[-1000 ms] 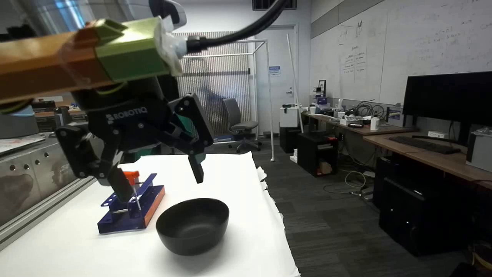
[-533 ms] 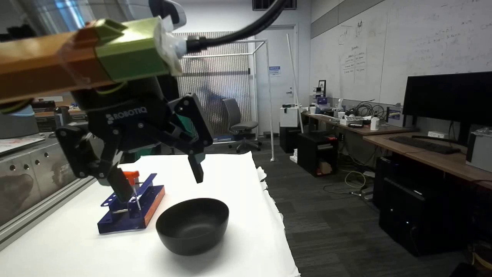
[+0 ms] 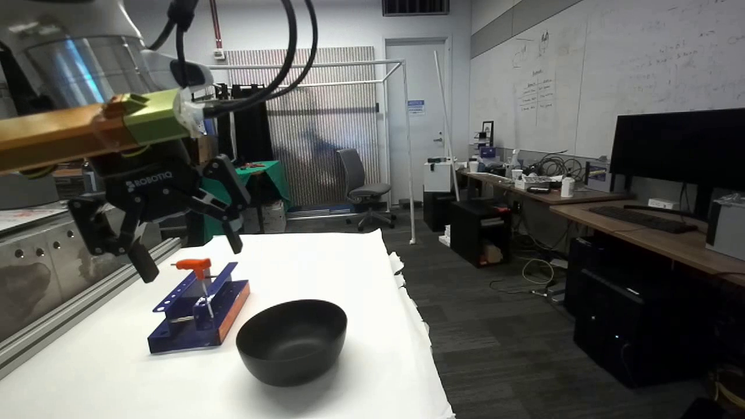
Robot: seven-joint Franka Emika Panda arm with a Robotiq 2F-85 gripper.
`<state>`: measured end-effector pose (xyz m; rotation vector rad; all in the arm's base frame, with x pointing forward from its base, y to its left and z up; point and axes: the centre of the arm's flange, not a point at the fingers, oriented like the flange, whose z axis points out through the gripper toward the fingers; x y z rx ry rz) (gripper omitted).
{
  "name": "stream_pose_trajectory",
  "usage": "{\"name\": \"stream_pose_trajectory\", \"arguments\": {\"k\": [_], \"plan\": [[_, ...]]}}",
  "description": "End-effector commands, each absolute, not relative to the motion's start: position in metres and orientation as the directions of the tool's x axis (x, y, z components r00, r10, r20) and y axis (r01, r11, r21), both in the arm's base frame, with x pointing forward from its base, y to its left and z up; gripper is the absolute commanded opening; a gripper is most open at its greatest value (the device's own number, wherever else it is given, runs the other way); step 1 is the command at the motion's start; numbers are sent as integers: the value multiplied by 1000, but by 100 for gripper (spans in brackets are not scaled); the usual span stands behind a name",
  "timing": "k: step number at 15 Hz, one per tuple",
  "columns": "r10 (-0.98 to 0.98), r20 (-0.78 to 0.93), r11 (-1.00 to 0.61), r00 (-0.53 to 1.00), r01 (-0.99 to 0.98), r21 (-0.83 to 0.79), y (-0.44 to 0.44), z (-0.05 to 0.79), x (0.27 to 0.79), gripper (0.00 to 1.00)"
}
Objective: Put the red object in the bowl
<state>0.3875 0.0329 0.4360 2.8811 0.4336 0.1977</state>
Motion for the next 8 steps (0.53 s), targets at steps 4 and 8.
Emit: {"name": "stream_pose_trajectory", "arguments": {"k": [4,8], "plan": [[391,131,-914,911,368,170,103,418,523,100],[427,133,-900,895,405,160,130,400,579,100]]}}
